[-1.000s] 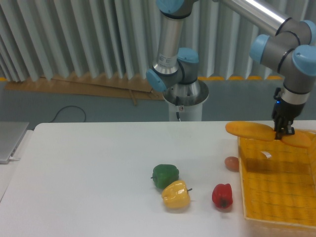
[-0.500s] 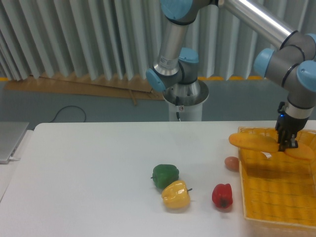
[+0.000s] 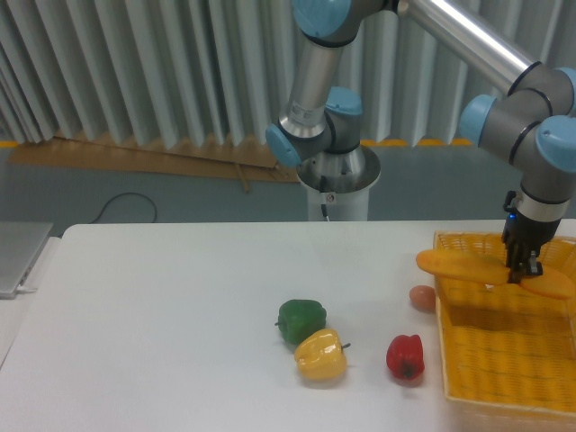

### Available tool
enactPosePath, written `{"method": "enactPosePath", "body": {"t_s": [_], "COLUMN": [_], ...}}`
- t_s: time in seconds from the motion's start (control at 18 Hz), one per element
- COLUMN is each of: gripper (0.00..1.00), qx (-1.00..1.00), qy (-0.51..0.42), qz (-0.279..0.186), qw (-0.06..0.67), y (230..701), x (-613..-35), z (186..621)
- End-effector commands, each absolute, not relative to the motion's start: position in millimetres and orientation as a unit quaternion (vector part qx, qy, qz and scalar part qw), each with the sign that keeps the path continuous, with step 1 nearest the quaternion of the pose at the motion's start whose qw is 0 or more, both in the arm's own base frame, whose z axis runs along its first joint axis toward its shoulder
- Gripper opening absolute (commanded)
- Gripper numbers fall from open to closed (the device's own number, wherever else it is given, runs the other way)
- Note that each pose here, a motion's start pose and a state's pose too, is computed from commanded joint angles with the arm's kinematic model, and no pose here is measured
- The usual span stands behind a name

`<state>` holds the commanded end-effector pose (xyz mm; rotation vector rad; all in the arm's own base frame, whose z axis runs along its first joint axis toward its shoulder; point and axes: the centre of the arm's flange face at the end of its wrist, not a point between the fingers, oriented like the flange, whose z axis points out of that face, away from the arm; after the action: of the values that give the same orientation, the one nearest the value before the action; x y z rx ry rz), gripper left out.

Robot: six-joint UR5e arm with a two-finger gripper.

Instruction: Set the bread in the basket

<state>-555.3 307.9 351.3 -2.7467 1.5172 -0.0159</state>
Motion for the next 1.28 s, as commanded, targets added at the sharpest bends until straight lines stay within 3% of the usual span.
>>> {"method": "enactPosePath", "body": {"t_s": [0.67, 1.11, 1.28], "gripper": [1.0, 1.0, 1.0], "qx": [-0.875, -0.882, -0.893], "qy": [0.484, 0.47, 0.448], "qz": [0.006, 0.042, 0.035], "qw": [0.003, 0.014, 0.017], "y": [304, 324, 340], "x": [-553, -513, -499], "z": [358, 407, 409]}}
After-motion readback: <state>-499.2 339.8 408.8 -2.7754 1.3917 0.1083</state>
